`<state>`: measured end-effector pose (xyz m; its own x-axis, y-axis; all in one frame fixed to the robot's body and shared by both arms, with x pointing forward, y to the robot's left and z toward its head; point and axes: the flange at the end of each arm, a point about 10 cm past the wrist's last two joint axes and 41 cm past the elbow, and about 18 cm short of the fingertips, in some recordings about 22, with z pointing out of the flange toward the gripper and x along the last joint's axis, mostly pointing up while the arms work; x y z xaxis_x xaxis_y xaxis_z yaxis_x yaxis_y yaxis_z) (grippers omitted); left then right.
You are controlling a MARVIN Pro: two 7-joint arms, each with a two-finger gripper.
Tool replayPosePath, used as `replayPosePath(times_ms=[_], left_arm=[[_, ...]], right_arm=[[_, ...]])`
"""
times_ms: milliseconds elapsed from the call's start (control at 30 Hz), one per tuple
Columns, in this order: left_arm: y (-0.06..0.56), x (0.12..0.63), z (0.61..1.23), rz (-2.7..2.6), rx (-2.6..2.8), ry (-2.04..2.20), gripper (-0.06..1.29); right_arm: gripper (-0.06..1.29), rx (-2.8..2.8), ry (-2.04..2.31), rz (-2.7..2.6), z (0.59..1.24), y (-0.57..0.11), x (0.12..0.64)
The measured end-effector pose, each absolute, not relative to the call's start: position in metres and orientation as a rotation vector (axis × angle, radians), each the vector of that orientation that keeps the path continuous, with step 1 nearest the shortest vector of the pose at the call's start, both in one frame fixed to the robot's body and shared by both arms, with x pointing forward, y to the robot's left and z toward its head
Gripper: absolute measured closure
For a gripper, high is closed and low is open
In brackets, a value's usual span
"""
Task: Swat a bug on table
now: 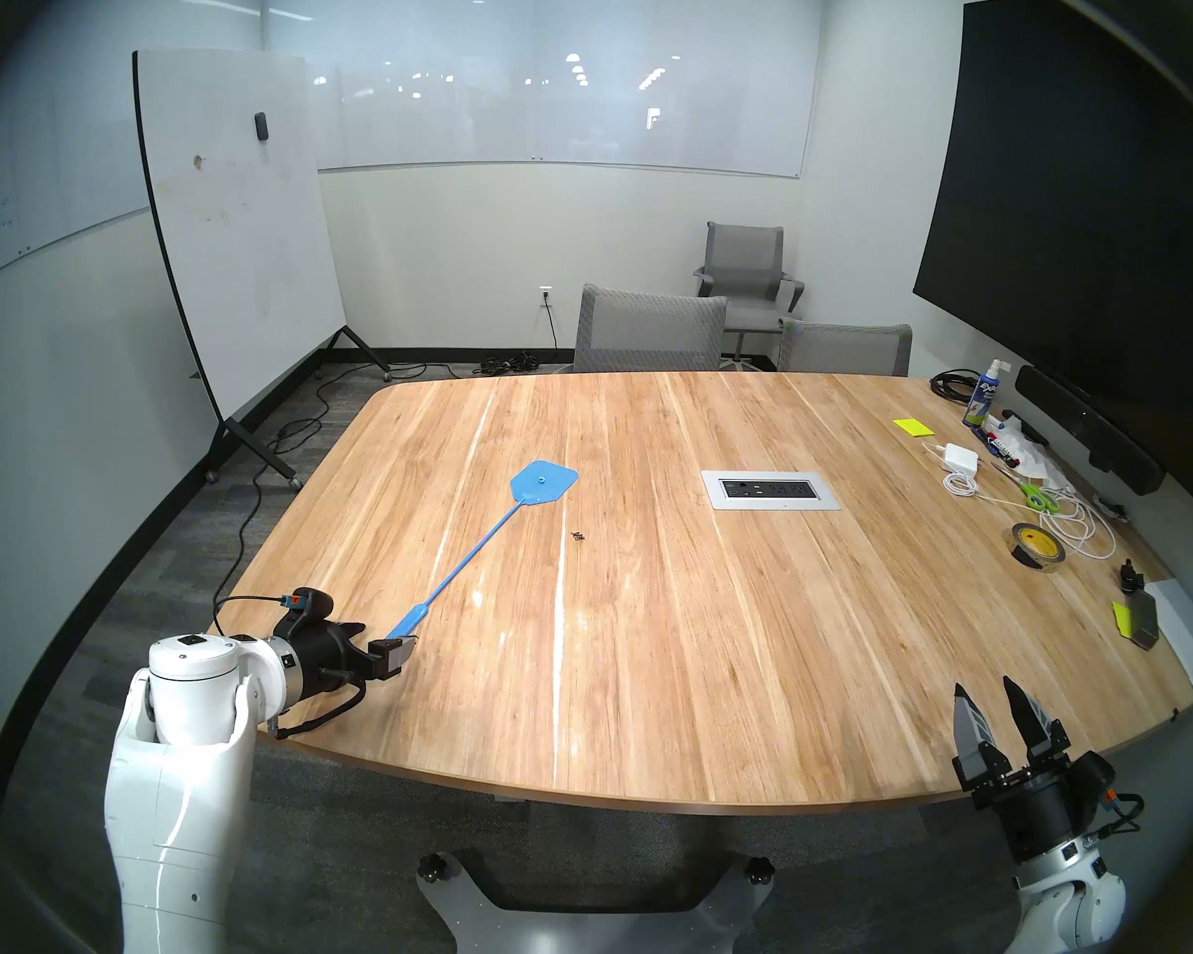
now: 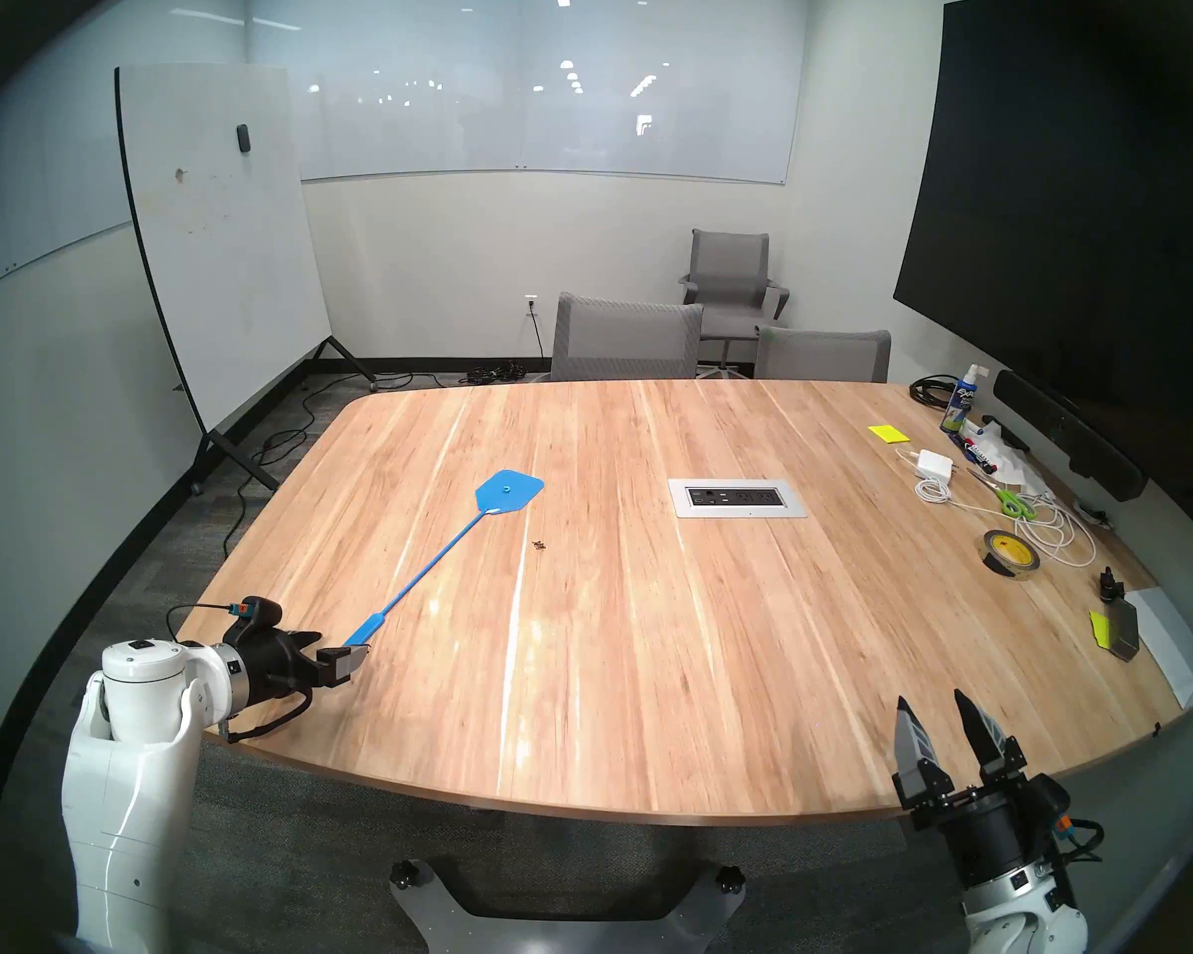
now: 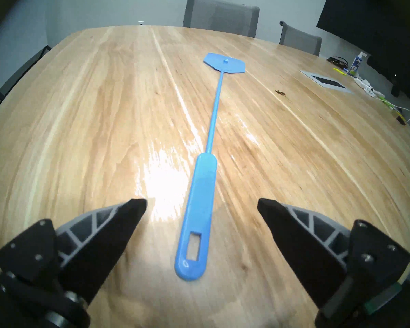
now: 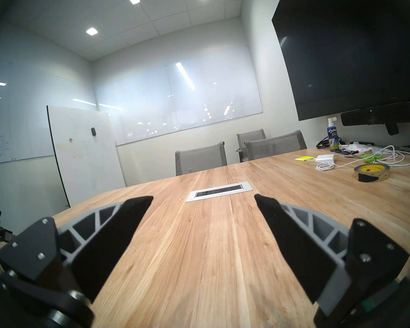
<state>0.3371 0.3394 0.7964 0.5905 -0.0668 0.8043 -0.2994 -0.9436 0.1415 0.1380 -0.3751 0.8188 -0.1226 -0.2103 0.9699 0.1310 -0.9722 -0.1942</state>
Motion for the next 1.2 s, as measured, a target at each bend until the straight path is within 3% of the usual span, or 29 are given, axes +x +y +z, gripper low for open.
replayPosePath(times_ms=[1200], left_arm=[[0.336, 0.340, 0.790, 1.194, 2.529, -0.279, -0.03]], right_arm=[[-0.02, -1.913, 0.089, -2.195, 0.819, -0.375, 0.138]])
